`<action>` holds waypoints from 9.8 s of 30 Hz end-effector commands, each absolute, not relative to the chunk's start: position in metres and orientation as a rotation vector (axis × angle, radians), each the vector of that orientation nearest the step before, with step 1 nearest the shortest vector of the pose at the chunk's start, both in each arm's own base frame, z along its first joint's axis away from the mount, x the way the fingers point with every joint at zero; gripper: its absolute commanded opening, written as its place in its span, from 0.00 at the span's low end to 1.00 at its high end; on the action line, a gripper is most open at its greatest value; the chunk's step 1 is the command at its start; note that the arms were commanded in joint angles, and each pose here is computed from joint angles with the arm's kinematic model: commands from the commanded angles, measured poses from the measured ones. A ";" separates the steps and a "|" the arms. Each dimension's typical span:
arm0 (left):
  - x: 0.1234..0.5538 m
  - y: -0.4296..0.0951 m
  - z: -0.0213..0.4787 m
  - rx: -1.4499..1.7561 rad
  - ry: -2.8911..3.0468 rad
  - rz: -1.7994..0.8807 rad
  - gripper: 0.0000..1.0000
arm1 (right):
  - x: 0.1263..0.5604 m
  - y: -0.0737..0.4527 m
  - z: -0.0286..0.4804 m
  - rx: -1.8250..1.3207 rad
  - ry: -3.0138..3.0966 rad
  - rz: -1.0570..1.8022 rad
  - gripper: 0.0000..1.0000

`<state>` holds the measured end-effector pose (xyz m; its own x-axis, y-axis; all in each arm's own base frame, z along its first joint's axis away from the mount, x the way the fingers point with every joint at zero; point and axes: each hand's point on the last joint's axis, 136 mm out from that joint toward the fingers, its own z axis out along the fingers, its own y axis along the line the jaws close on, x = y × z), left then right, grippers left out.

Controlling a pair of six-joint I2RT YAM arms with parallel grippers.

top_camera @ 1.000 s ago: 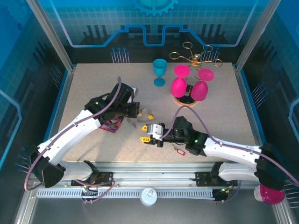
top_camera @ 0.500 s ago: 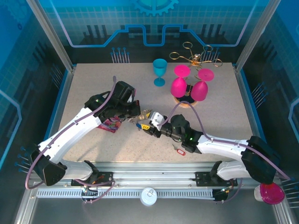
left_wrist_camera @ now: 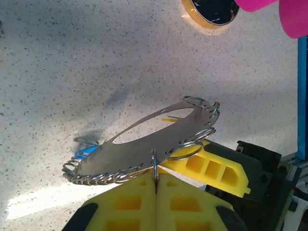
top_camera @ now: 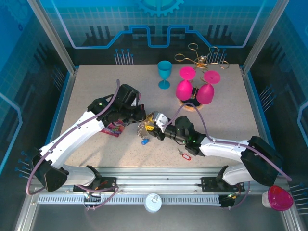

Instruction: Put the keys on the keyring

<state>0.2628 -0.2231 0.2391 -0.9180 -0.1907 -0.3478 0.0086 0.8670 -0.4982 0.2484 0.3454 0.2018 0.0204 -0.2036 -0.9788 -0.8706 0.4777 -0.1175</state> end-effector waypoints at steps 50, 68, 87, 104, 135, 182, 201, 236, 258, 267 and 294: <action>0.267 -0.216 0.215 -1.059 2.675 -1.077 0.00 | 0.230 0.337 0.237 -1.124 1.163 0.548 0.27; 0.266 -0.219 0.216 -1.062 2.687 -1.091 0.00 | 0.265 0.357 0.201 -1.136 1.177 0.361 0.26; 0.265 -0.223 0.212 -1.094 2.691 -1.133 0.00 | 0.272 0.370 0.206 -1.131 1.082 0.238 0.14; 0.304 -0.162 0.296 -0.228 2.155 -0.714 0.77 | 0.261 0.342 0.204 -1.219 1.193 0.489 0.00; 0.231 -0.253 0.222 1.506 1.532 -0.687 0.32 | 0.229 0.320 0.235 -1.460 1.276 0.708 0.00; 0.229 -0.255 0.226 1.413 1.440 -0.670 0.00 | 0.229 0.280 0.212 -1.439 1.231 0.516 0.32; 0.226 -0.256 0.225 1.505 1.383 -0.629 0.00 | 0.221 0.307 0.210 -1.666 1.023 0.375 0.31; 0.241 -0.259 0.253 1.199 1.406 -0.732 0.00 | 0.223 0.309 0.189 -1.690 0.968 0.164 0.00; 0.226 -0.264 0.249 1.247 1.301 -0.786 0.00 | 0.224 0.304 0.247 -1.357 1.128 0.721 0.30; 0.223 -0.265 0.249 1.265 1.288 -0.799 0.00 | 0.228 0.308 0.252 -1.323 1.121 0.757 0.22; 0.225 -0.265 0.254 1.314 1.319 -0.682 0.00 | 0.230 0.304 0.259 -1.399 1.237 0.737 0.24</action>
